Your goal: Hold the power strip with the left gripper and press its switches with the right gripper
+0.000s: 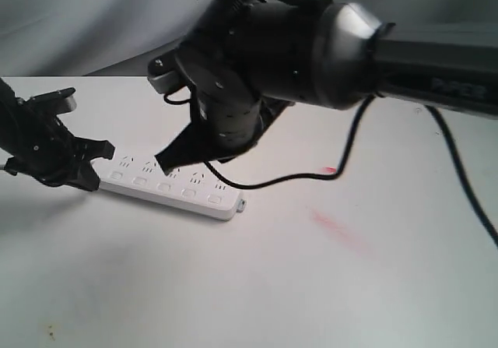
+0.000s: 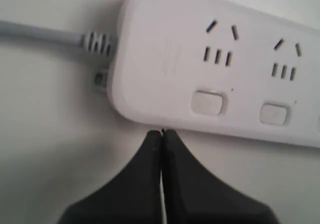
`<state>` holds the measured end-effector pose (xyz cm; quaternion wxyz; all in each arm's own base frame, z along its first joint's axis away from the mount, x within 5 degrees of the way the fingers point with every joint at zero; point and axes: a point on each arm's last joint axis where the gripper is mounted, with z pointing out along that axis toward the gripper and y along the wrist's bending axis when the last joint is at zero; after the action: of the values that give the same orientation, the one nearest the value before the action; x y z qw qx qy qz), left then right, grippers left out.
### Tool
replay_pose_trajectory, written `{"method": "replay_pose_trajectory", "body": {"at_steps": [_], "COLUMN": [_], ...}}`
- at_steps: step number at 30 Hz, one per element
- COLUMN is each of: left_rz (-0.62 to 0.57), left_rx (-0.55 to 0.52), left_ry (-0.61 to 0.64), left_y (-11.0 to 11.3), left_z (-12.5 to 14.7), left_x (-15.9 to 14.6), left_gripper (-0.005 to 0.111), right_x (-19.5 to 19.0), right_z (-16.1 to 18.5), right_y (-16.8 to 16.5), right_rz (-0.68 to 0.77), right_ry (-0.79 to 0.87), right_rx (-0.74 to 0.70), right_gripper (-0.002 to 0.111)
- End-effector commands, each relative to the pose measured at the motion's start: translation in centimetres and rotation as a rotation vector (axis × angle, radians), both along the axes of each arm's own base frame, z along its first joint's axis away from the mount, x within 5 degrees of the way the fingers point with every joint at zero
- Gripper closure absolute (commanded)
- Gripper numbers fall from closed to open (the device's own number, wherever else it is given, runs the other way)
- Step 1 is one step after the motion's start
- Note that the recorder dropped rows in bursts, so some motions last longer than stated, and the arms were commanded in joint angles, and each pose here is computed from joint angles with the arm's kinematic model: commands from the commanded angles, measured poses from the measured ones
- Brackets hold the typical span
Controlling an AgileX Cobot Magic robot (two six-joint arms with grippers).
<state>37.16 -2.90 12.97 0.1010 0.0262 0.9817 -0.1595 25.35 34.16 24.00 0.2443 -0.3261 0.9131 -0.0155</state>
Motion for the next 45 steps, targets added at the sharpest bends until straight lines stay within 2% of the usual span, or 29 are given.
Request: {"method": "replay_pose_trajectory", "body": {"at_steps": [1,12,17,24,30,37,45], "left_rz": [0.032,0.062,0.078,0.15,0.211,0.277,0.283], "left_rx": [0.027,0.033,0.034,-0.038,-0.033,-0.102,-0.11], "left_ry": [-0.072,-0.244,-0.317,-0.435,-0.583,-0.728,-0.832], "left_y": [0.3,0.4,0.5,0.3,0.7,0.6,0.7], "left_z": [1.4,7.2,9.0,11.6,12.2,13.1,12.7], "left_x": [-1.7,-6.2,-8.7,-13.5,-17.9,-22.0,-25.0], "left_gripper": [0.107,0.107,0.107,0.107,0.107,0.107,0.107], "right_x": [-2.1,-7.3,-9.3,-12.9,-15.4,-17.8,-18.7], "right_z": [0.6,4.1,5.5,6.7,5.6,2.6,0.3], "right_y": [-3.5,-11.1,-14.3,-19.8,-24.6,-29.4,-32.3], "right_rz": [-0.025,-0.095,-0.12,-0.168,-0.238,-0.298,-0.419], "right_ry": [-0.034,-0.066,-0.091,-0.131,-0.21,-0.313,-0.428], "right_rx": [0.057,0.233,0.303,0.446,0.563,0.676,0.875], "right_gripper": [0.108,0.108,0.108,0.108,0.108,0.108,0.108]}}
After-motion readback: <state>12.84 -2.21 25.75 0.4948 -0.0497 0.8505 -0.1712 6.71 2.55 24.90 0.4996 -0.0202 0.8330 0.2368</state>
